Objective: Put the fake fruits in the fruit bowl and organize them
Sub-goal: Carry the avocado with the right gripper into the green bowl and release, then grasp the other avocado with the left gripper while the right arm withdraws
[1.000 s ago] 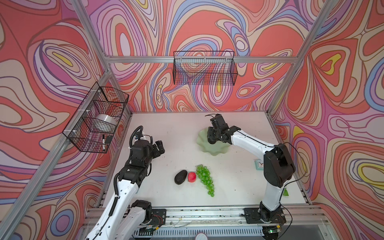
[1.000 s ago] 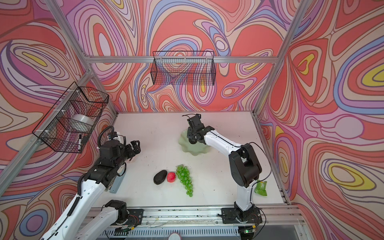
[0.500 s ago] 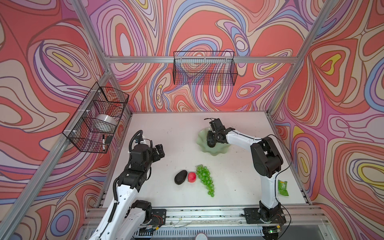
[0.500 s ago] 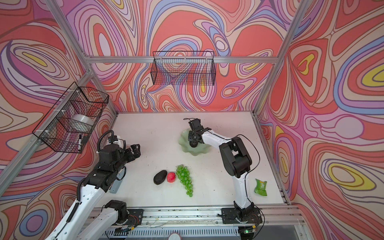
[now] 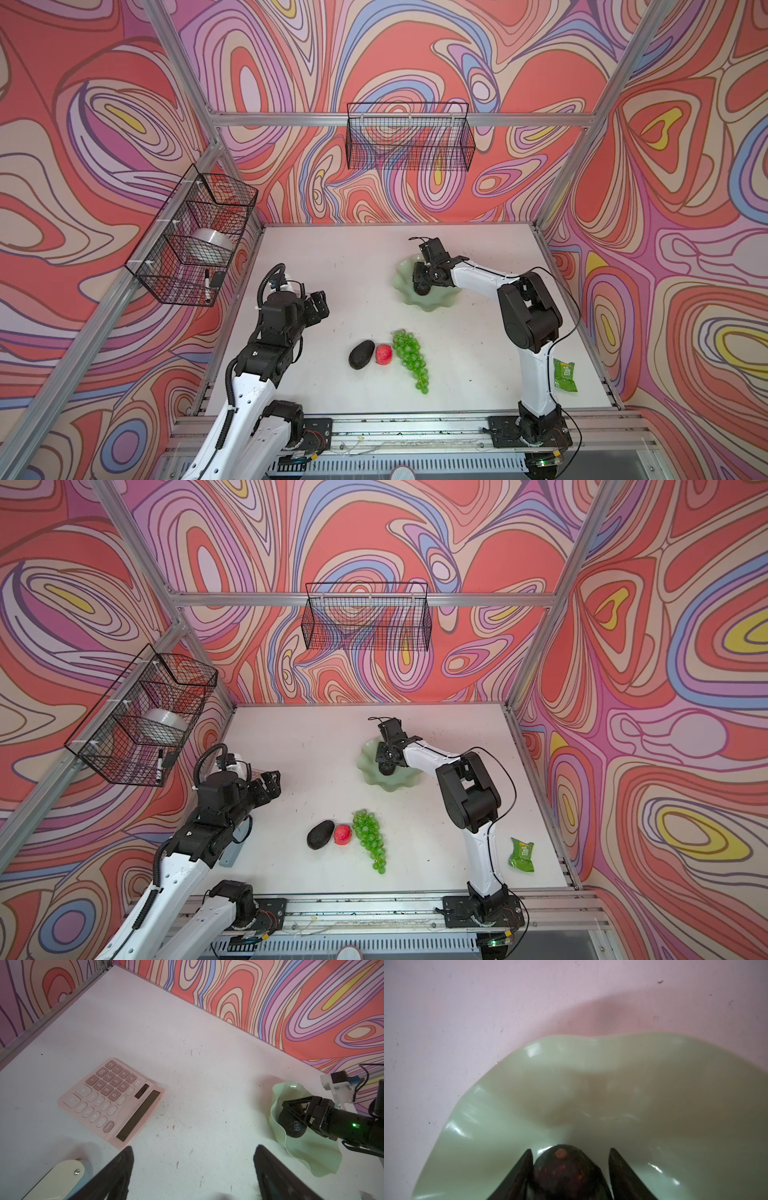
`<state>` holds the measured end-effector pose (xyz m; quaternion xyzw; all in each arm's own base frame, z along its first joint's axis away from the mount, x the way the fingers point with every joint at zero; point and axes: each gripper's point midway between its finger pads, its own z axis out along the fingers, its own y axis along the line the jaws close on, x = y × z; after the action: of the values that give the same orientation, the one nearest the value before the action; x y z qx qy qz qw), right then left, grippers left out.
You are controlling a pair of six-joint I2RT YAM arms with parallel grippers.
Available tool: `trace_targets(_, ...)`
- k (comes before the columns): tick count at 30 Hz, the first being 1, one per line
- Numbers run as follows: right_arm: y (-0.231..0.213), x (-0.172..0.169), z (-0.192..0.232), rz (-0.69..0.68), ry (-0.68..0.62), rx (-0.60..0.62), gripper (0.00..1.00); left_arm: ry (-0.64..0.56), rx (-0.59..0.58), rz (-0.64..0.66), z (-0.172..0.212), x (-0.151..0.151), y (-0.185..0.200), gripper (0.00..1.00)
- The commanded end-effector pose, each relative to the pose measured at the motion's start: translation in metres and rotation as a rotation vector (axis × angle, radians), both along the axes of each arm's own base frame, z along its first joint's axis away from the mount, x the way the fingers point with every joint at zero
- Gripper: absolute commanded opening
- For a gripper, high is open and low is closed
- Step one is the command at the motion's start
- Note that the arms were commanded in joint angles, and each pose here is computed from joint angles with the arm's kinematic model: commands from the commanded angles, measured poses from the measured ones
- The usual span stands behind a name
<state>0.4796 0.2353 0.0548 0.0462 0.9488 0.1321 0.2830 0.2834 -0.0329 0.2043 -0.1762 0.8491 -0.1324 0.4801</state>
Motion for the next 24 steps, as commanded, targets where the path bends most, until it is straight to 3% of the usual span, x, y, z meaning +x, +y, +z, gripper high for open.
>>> trace_targets(1,0.001,0.011,0.012,-0.007,-0.027,0.026,0.66,0.038,-0.01,-0.04,-0.009,-0.005,-0.008,0.88)
trace_targets(12,-0.017,0.022,0.071,-0.023,-0.146,0.035,0.85,0.199,-0.003,-0.154,-0.033,-0.031,-0.032,0.85)
trace_targets(20,-0.043,-0.007,0.14,-0.045,-0.305,0.041,0.97,0.369,0.131,-0.311,-0.056,-0.056,-0.066,0.81)
trace_targets(24,-0.053,-0.025,0.158,-0.055,-0.336,0.056,0.98,0.464,0.225,-0.385,-0.077,-0.068,-0.082,0.8)
